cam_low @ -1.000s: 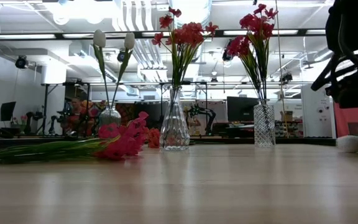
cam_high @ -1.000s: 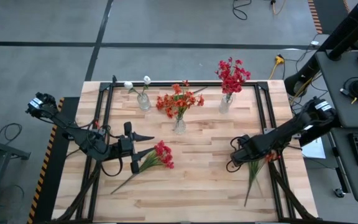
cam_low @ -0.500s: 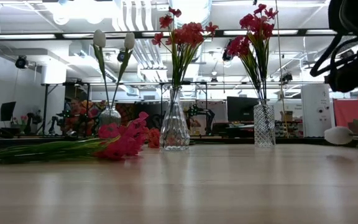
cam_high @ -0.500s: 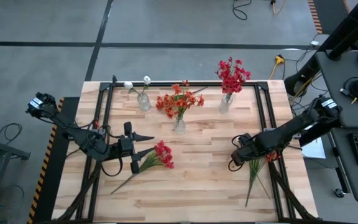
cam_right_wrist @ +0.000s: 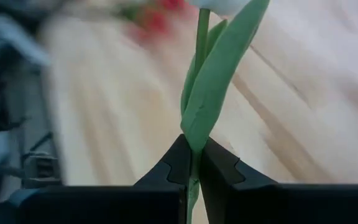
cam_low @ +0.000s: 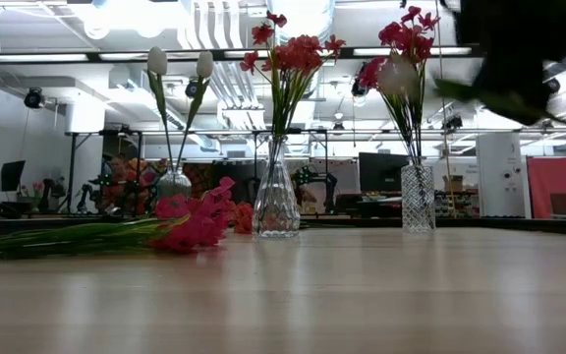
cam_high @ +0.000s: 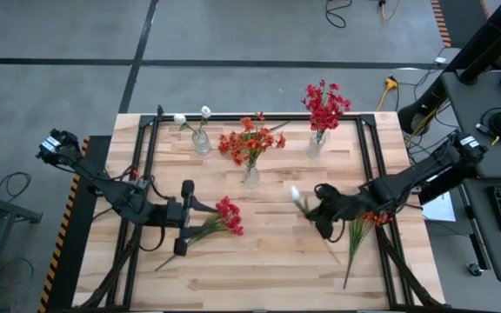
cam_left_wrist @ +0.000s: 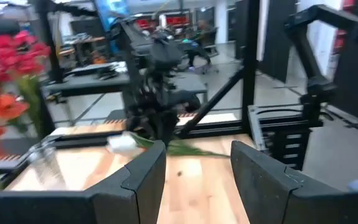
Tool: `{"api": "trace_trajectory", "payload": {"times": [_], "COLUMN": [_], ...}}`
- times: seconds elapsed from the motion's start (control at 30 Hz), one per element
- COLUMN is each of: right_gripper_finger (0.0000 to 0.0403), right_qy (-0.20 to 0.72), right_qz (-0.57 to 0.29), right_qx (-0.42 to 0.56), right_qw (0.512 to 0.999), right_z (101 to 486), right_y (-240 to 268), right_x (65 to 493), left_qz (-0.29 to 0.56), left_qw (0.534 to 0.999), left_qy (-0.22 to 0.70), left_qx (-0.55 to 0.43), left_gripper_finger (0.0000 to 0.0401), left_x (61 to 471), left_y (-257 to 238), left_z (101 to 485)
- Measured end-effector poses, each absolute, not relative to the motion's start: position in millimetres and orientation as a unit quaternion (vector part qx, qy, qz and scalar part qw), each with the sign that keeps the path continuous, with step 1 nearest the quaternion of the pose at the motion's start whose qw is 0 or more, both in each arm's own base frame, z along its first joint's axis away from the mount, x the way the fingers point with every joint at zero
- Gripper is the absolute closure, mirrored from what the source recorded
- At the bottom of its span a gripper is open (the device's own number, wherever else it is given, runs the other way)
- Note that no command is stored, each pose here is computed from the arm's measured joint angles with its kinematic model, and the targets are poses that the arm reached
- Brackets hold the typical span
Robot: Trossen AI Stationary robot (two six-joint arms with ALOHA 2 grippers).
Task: Sort flowers into vase by color
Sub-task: Put the white tulip into the top left transparent vase
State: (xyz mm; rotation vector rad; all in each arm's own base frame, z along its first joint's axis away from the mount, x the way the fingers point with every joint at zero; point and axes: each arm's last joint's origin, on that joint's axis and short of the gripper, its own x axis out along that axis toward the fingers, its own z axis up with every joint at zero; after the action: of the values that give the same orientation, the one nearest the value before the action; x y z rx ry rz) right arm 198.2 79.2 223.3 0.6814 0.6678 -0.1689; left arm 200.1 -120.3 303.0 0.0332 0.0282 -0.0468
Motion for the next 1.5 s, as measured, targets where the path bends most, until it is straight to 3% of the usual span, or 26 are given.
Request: {"api": "trace_trajectory", "payload": {"times": [0.2,0.33,0.5,0.9,1.0,1.3,1.5], "right_gripper_finger": [0.0387,0.0387,0.0387,0.0387,0.0387,0.0387,0.0387], "right_qy": [0.136,0.040,-0.015,-0.064,-0.046,-0.008,0.027], "right_qz": [0.041,0.071,0.076,0.116,0.115,0.107,0.054], "right_qx": [0.182,0.090,0.024,-0.019,-0.046,-0.100,-0.131], "right_qw": [0.973,0.993,0.997,0.991,0.991,0.989,0.990], "right_z": [249.4,255.0,248.7,265.1,270.8,287.9,293.1], "right_y": [92.4,99.7,106.1,123.7,127.7,139.2,142.5], "right_x": [229.4,245.7,260.1,294.0,304.9,337.9,354.5], "left_qz": [-0.022,-0.020,-0.017,-0.004,-0.041,-0.036,-0.036], "left_qw": [0.999,0.999,0.998,0.997,0.995,0.995,0.995], "left_qy": [-0.009,-0.034,-0.053,-0.071,-0.081,-0.080,-0.082], "left_qx": [0.024,0.012,-0.003,-0.034,-0.042,-0.047,-0.042], "left_gripper_finger": [0.0236,0.0236,0.0236,0.0236,0.0236,0.0214,0.0235], "left_x": [216.7,231.1,249.3,282.5,285.9,288.6,288.1], "left_y": [-130.8,-139.4,-150.3,-147.2,-146.5,-143.2,-143.2], "left_z": [295.0,286.6,268.8,232.8,231.2,229.3,230.4]}}
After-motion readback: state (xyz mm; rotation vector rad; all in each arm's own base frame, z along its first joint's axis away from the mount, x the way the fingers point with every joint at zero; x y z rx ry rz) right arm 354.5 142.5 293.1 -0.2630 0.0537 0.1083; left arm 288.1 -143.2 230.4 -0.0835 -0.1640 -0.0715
